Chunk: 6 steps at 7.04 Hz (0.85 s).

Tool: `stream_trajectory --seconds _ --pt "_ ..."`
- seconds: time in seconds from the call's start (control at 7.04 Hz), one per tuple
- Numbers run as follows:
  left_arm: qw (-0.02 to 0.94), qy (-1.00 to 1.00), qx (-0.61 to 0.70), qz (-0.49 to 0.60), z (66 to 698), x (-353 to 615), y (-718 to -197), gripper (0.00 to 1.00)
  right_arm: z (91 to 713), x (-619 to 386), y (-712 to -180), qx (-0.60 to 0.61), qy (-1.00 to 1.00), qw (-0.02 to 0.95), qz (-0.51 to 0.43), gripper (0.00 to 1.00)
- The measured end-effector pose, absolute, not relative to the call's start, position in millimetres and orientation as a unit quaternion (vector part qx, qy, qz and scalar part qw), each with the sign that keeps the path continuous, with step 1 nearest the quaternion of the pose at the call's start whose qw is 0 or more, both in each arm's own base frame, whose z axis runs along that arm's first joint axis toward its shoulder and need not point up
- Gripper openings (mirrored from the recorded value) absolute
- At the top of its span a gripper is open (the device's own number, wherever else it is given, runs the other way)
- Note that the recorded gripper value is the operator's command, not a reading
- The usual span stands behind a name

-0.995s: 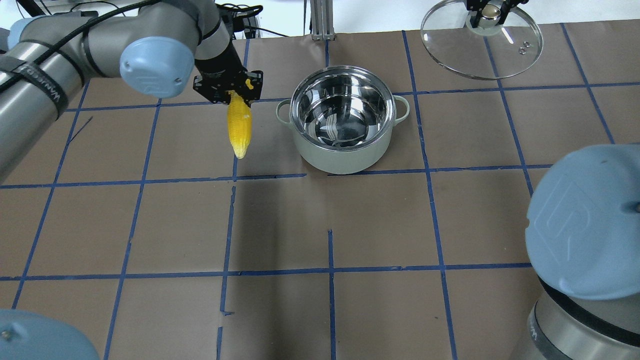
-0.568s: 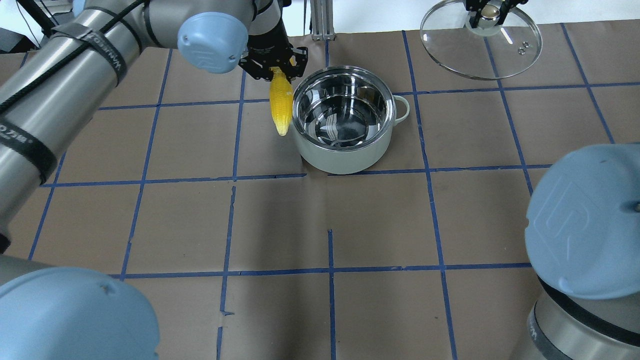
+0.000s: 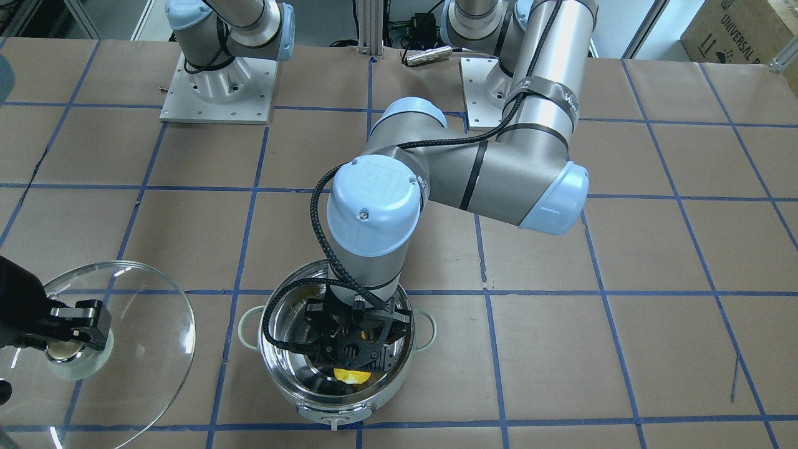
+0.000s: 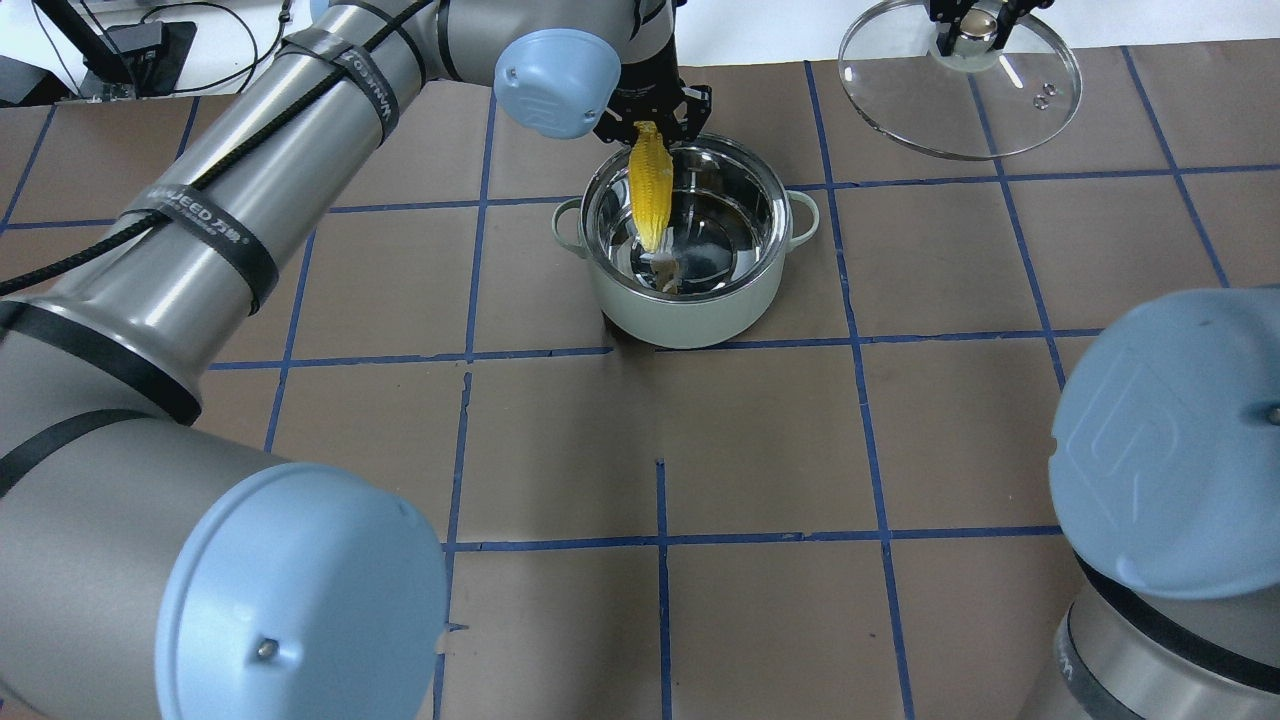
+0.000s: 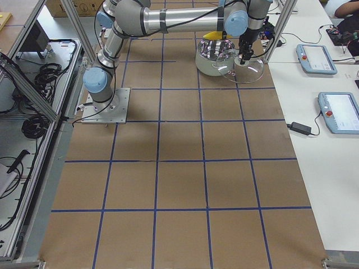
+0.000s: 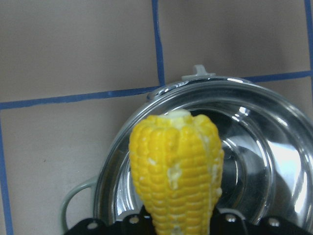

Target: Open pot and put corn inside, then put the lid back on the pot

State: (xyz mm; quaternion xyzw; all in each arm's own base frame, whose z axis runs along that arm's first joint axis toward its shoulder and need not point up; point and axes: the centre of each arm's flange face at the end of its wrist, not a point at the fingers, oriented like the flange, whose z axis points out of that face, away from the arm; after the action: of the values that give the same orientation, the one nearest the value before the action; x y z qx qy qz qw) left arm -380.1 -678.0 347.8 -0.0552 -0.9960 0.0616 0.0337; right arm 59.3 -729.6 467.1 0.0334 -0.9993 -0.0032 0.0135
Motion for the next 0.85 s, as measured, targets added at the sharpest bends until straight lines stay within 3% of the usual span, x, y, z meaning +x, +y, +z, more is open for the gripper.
stream_trajectory --seconds 0.14,0.28,0.43,0.85 --pt "0.031 -0.996 -0.061 0.054 336.5 -391.6 -674.9 0.48 467.2 59.7 -729.4 0.034 -0.999 0.013 -0.004 0.05" --pt "0.029 -0.996 -0.068 0.046 323.4 -399.5 -673.4 0.68 467.6 60.0 -729.1 0.034 -0.999 0.013 -0.004 0.05" --pt "0.027 -0.996 -0.073 0.04 311.2 -402.3 -676.2 0.99 468.0 60.2 -728.7 0.034 -0.999 0.013 -0.004 0.05" --pt "0.027 -0.996 -0.073 0.036 299.7 -398.6 -684.5 1.0 470.9 64.6 -726.8 0.036 -0.999 0.014 -0.003 0.05"
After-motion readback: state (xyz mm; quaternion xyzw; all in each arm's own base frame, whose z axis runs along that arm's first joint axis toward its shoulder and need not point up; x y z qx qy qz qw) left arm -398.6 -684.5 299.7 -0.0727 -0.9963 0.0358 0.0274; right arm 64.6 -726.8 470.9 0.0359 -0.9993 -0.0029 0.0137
